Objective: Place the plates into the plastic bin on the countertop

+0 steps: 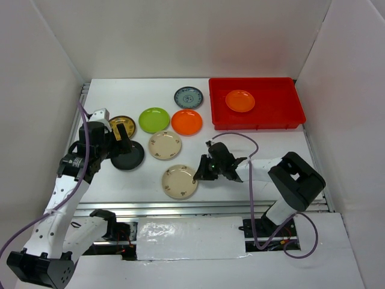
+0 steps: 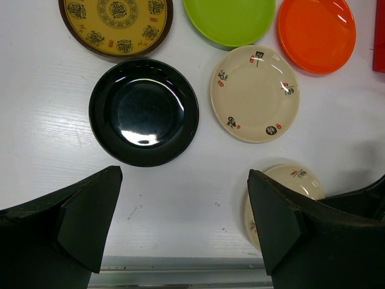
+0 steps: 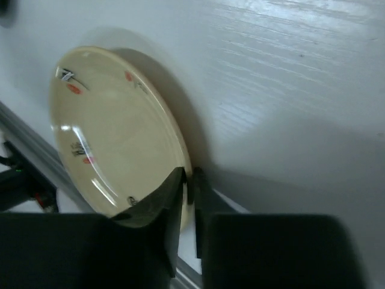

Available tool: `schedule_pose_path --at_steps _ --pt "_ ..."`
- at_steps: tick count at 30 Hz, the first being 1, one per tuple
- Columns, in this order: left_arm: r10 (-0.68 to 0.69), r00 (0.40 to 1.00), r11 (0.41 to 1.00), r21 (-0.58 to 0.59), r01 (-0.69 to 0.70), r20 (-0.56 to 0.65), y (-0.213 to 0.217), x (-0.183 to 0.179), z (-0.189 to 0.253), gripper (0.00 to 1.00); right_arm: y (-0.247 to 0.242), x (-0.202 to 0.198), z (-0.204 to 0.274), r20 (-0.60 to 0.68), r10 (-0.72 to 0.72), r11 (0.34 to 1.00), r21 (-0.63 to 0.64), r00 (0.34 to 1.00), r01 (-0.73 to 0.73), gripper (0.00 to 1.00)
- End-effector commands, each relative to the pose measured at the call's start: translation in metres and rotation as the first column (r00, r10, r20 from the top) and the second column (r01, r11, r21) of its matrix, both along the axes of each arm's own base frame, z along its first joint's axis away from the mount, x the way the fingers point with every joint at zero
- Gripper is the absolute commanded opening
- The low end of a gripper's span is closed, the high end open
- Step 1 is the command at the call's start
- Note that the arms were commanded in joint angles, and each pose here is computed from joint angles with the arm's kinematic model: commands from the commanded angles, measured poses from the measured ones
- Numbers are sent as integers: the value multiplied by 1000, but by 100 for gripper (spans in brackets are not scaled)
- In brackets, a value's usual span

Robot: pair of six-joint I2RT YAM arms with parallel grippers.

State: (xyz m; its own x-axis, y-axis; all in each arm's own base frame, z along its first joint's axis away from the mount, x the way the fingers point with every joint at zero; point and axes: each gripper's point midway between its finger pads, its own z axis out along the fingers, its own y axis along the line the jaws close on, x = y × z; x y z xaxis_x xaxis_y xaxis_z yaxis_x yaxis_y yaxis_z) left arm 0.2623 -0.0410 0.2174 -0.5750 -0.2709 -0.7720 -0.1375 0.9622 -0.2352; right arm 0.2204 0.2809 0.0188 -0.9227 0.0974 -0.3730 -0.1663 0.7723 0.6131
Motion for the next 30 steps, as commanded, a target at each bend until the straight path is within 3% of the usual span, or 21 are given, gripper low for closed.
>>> schedule_pose_path --at_steps 1,2,4,7,8,10,11,13,14,20,22,24,26,30 --pt "6 999 1000 1 -6 38 1 1 10 99 -29 -16 -36 -80 -97 986 -147 992 85 16" --pt "3 999 1000 1 -3 38 0 1 9 99 -28 -10 -25 -57 -129 983 -136 990 120 0" --pt "2 999 1000 2 -2 37 0 1 9 99 -34 -3 -14 -17 -182 972 -153 983 177 0" --pt "5 1000 1000 4 -5 31 1 2 8 99 -26 14 43 75 -208 975 -58 975 213 0" --pt "7 999 1000 5 -7 33 2 2 9 99 -20 28 86 149 -214 977 20 965 214 0" --pt "12 999 1000 7 -12 33 2 2 9 99 -28 43 117 185 -244 970 42 952 240 0" --pt "16 999 1000 8 -17 34 3 1 8 99 -42 72 151 238 -310 951 77 921 300 0" --pt "20 999 1000 8 -20 40 4 1 10 99 -68 105 167 251 -380 924 64 891 376 0" --pt "20 999 1000 9 -20 45 4 1 12 99 -97 144 175 257 -466 882 61 847 466 0" --pt "23 999 1000 15 -24 41 5 1 10 99 -197 270 167 164 -691 721 80 704 689 0" --pt "15 999 1000 14 -16 40 4 2 9 99 -214 300 185 196 -704 707 105 682 699 0" --pt "7 999 1000 7 -7 44 2 2 9 99 -228 316 153 152 -710 697 16 687 717 0" --pt "6 999 1000 9 -6 39 2 3 8 99 -250 343 146 151 -714 691 -1 684 722 0" --pt "-2 999 1000 8 2 34 1 3 7 99 -276 357 121 98 -736 672 -12 670 740 0"
